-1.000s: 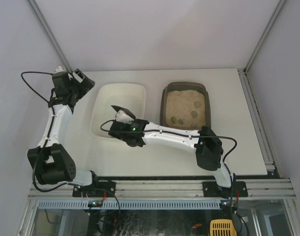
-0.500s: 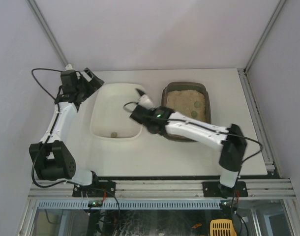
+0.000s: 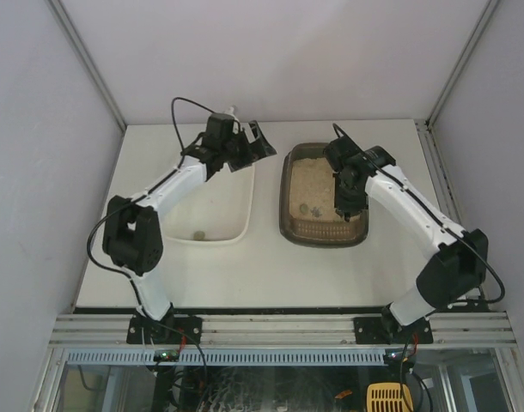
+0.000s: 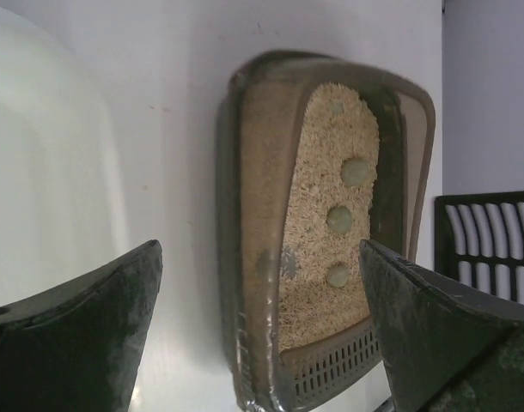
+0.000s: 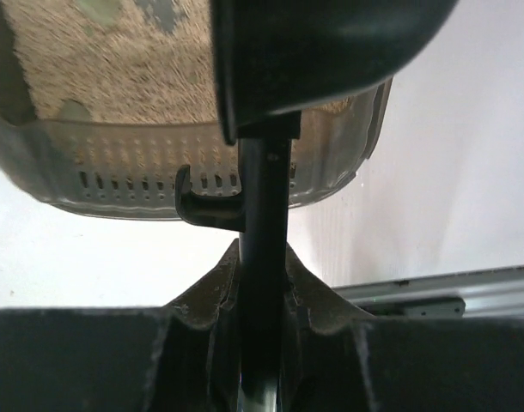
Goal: Clean the litter box
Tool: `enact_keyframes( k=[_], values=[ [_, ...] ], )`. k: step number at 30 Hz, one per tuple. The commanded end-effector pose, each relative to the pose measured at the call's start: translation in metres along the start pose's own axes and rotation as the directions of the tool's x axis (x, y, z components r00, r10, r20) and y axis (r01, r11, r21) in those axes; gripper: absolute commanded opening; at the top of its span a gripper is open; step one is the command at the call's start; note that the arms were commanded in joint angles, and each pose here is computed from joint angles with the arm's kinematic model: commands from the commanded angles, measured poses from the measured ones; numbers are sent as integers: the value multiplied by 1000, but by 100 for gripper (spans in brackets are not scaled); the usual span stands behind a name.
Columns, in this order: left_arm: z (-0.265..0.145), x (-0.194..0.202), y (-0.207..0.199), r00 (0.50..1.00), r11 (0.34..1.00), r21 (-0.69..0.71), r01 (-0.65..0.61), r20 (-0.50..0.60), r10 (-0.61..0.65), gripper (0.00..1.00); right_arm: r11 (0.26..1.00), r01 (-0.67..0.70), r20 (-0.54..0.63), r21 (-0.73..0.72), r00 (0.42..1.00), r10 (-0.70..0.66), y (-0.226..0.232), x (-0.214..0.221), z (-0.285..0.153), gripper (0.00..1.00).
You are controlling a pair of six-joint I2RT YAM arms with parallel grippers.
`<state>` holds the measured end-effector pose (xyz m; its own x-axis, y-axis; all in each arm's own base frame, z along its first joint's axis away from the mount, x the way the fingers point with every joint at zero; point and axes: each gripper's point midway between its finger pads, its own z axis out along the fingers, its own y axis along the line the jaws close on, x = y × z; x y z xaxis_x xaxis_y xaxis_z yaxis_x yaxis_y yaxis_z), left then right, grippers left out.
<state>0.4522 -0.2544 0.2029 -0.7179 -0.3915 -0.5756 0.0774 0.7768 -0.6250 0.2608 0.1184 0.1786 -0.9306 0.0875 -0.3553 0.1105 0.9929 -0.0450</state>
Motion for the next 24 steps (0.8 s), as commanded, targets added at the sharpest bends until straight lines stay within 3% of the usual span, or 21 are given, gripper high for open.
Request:
enact_keyframes(
  k=[1, 7, 15, 24],
  values=[
    [14, 5, -44, 999, 995, 93, 30, -22, -28, 100, 1000, -7, -126, 6, 992, 8, 5, 10, 7, 0],
    [40, 25, -45, 993, 992, 83, 93, -85, -86, 100, 995, 28, -164, 95, 986, -12, 0, -9, 32, 0],
    [41, 45, -53, 991, 990, 105, 93, -110, -81, 100, 976, 6, -186, 219, 982, 35, -20, -31, 57, 0],
    [39, 52, -49, 989, 990, 106, 96, -123, -83, 100, 971, 0, -223, 240, 973, 56, -24, -33, 73, 0]
  ],
)
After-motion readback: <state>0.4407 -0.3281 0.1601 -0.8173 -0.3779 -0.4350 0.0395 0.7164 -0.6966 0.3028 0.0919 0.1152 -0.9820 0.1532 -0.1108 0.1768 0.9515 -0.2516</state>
